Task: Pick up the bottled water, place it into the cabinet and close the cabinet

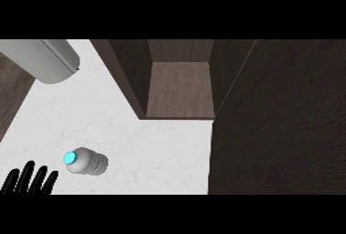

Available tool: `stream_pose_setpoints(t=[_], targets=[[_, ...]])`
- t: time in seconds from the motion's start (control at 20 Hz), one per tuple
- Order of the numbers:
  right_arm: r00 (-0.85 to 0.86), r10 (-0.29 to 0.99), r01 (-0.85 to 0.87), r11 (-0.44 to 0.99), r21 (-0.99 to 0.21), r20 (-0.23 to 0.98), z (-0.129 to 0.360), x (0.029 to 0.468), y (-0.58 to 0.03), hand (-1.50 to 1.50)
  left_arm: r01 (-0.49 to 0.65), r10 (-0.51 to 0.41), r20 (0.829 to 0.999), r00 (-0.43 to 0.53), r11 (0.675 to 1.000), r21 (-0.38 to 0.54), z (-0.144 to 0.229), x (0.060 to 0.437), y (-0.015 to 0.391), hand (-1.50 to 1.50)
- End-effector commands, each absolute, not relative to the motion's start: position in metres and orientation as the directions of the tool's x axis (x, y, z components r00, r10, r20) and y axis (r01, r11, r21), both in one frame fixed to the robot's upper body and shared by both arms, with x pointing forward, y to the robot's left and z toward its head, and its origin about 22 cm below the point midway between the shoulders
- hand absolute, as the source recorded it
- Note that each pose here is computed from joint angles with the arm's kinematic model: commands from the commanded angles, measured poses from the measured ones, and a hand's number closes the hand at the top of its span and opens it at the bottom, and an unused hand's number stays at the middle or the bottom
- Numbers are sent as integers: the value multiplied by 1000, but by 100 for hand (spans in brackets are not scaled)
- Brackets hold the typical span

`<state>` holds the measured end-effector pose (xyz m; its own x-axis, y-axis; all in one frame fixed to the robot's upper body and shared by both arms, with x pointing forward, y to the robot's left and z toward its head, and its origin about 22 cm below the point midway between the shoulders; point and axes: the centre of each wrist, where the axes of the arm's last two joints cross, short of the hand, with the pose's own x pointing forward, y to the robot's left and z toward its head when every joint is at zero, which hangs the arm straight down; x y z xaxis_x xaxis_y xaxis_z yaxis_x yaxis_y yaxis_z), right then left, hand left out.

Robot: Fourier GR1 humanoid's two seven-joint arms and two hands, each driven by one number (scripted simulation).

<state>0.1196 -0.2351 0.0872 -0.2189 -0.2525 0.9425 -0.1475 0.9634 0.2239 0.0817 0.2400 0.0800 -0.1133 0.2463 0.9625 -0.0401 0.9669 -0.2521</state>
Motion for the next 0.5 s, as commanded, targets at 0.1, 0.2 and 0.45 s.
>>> stream_pose_setpoints(t=[0.1, 0.2, 0.45], targets=[[-203, -244, -158, 964, 214, 948, 89, 109, -238, -150, -56, 235, 966, -108, 969, -242, 79, 54, 247, -150], [-213, -257, -163, 961, 225, 943, 78, 115, -235, -150, -25, 231, 966, -112, 972, -235, 75, 77, 251, -150], [-219, -230, -141, 969, 203, 948, 75, 112, -221, -150, -62, 221, 964, -149, 971, -232, 47, 50, 278, -150]])
